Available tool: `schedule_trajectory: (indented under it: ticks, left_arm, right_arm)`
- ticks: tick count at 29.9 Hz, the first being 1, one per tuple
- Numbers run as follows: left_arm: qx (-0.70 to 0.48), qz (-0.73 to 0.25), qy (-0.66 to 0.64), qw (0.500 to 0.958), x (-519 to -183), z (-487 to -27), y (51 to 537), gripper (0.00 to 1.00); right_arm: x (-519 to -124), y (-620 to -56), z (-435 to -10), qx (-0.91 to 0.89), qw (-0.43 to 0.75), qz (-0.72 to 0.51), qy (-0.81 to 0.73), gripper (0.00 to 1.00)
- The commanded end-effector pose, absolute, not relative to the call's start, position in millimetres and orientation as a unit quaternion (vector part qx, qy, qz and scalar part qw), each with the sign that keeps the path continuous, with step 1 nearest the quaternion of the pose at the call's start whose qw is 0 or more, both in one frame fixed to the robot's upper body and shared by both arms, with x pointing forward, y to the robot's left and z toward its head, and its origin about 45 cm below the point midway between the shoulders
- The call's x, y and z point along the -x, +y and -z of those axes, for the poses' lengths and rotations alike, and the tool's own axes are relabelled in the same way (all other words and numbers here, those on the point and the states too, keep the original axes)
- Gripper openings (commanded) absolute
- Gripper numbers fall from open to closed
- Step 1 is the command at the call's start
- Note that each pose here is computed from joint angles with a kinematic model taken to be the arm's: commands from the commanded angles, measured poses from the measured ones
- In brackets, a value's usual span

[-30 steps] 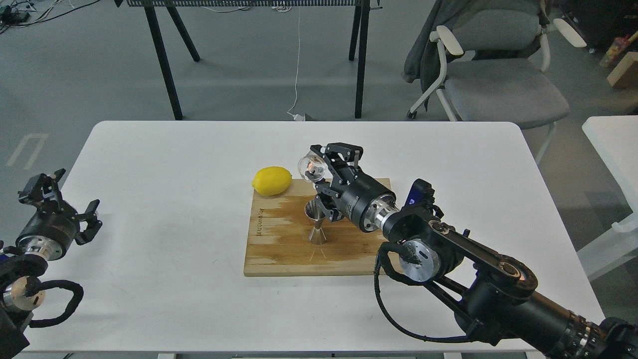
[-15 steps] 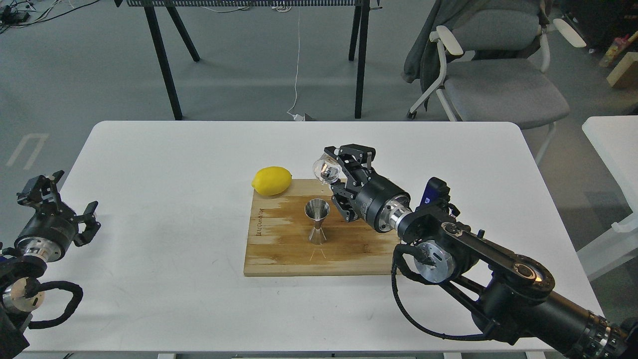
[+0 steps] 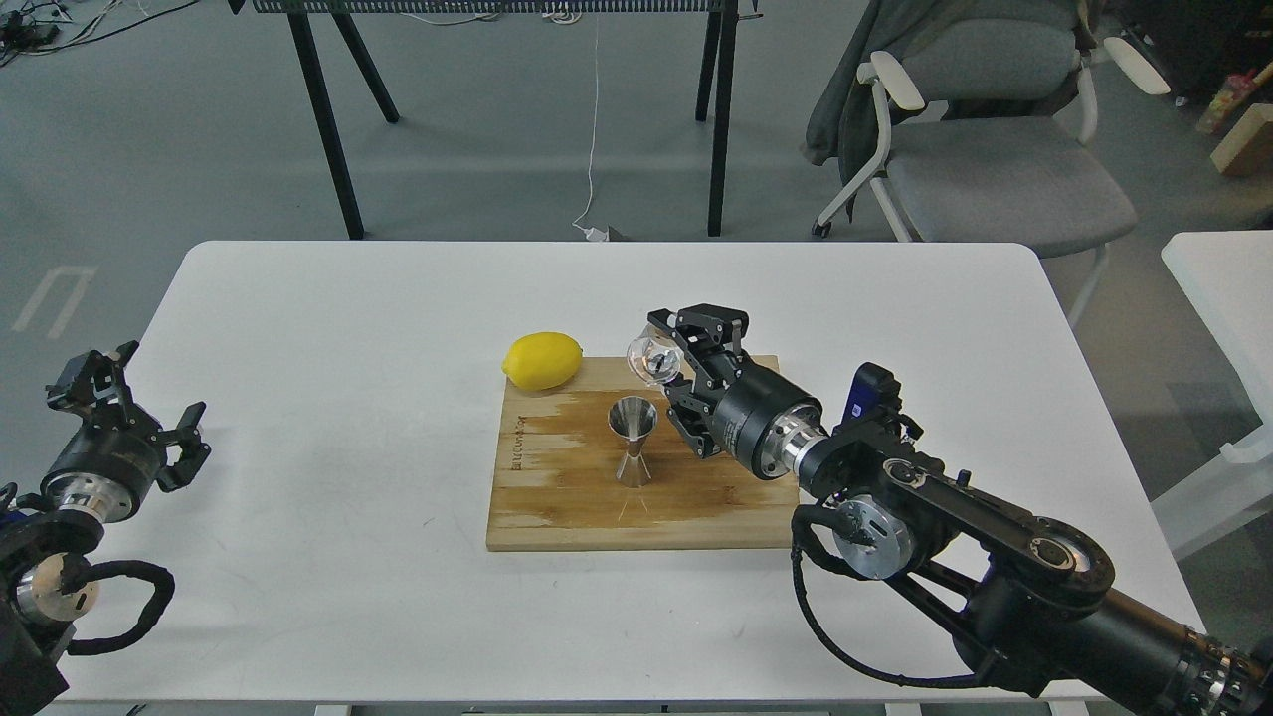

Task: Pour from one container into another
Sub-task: 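Tilt the clear glass with the right gripper to pour into the jigger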

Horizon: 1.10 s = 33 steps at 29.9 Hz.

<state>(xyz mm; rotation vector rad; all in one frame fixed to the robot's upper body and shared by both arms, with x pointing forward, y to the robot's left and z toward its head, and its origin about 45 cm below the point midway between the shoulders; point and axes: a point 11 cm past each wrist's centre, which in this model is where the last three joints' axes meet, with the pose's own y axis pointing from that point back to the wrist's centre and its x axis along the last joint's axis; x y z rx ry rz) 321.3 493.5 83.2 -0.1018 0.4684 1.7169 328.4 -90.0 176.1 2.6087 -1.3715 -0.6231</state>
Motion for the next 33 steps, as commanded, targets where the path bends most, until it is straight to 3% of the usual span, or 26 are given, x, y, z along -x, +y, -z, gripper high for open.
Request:
schedule_trajectory:
  ticks: [1,33]
  left_arm:
    - [0.045,-0.75,0.204,0.628,-321.2,-83.3,493.9,0.99]
    - [0.043,-0.749,0.205,0.628,-320.6,-82.1,493.1,0.99]
  right_arm:
    - [-327.6,-89.1,-175.4,-0.865,0.066,0.206,-0.453,0.46]
    - [-320.5,-83.6,-166.6,-0.877,0.096,0.168,-0.439,0.46]
